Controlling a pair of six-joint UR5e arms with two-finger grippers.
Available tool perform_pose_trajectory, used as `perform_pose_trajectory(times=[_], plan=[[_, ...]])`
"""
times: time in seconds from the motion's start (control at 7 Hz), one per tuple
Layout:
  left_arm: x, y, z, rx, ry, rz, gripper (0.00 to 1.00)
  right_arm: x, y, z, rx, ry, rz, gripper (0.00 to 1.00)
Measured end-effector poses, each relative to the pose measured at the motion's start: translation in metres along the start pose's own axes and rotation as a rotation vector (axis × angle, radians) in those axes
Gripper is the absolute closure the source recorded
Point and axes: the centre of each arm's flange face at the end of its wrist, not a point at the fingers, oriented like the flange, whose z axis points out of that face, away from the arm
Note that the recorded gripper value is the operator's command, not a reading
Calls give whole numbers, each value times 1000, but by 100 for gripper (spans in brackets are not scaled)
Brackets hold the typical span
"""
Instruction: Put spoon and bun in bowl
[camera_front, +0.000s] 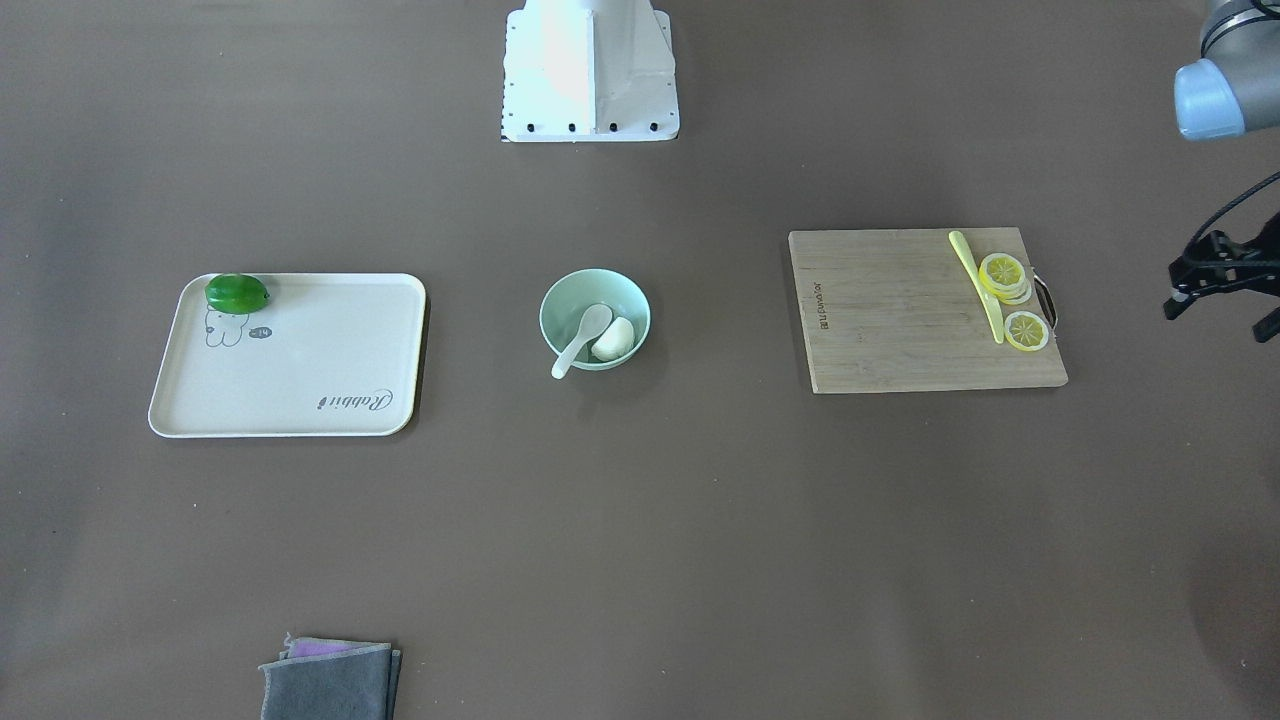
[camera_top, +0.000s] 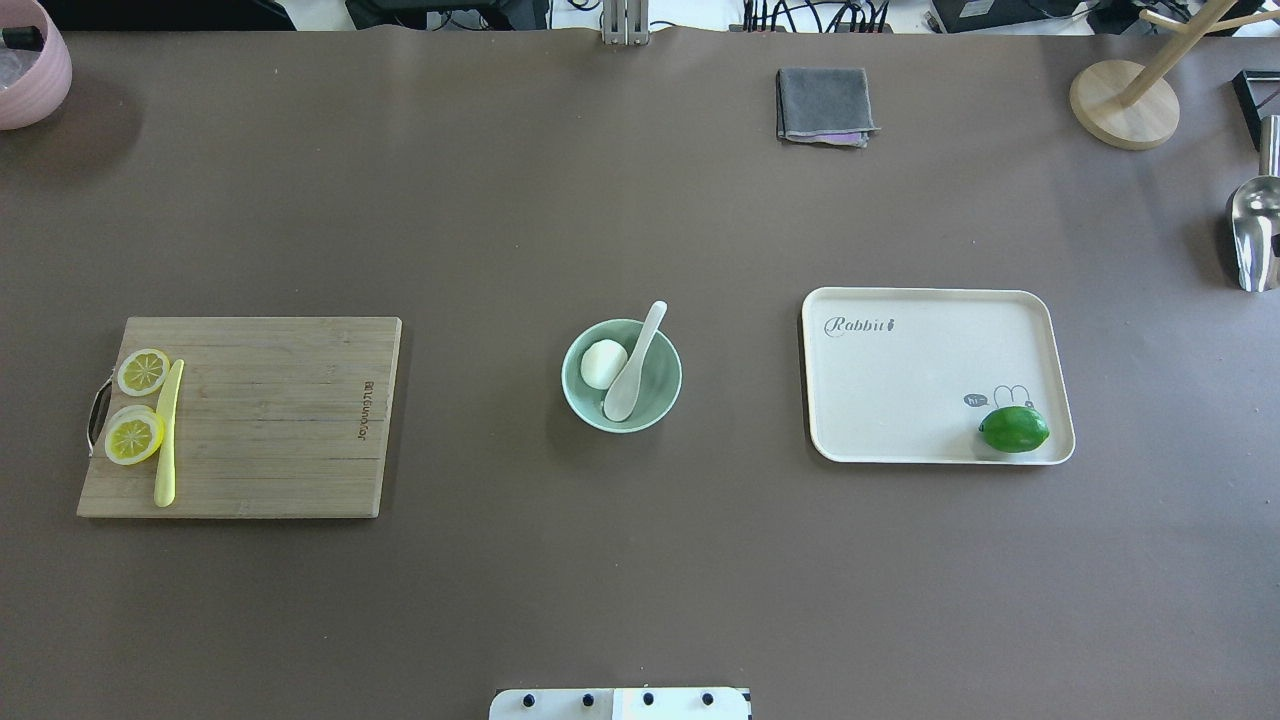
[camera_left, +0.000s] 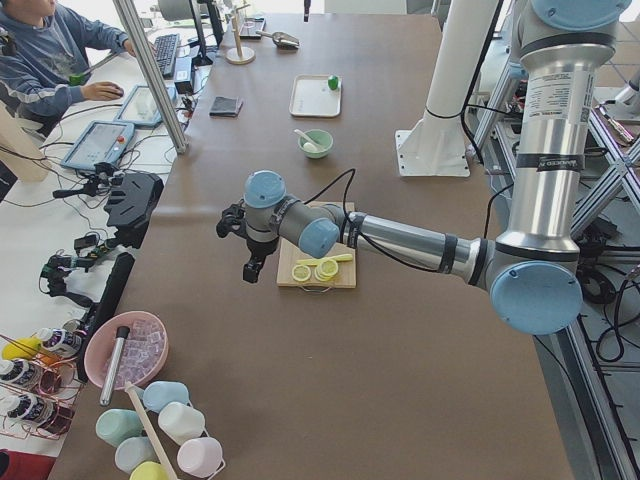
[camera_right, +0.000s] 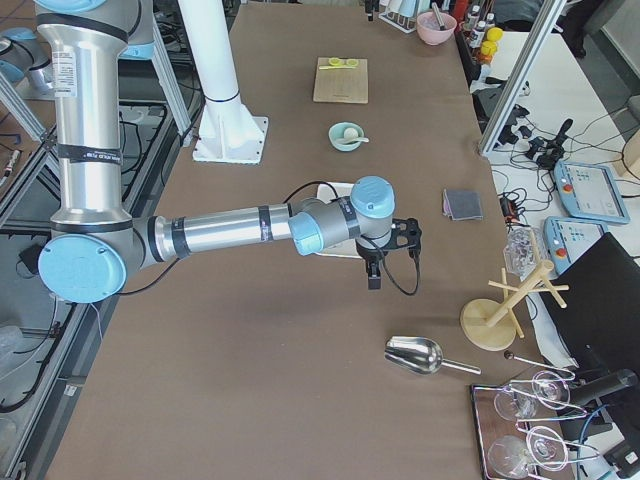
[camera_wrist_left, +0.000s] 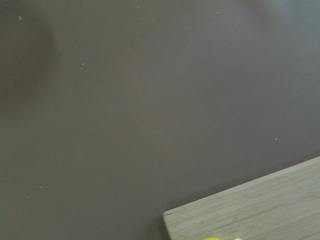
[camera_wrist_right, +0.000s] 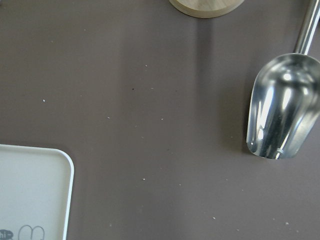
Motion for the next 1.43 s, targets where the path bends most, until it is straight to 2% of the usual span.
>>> perform_pose_trajectory(times=[0.29,0.43,1.43], plan=[[-61,27,-28,-10,-45,24,2,34,3,-23,-16,36,-39,0],[-74,46,-27,-22,-50,9,2,38,3,-27,-17,45,-48,0],[-85,78,-18,-52,-44,-99,2,39,7,-29,-14,41,-61,0]])
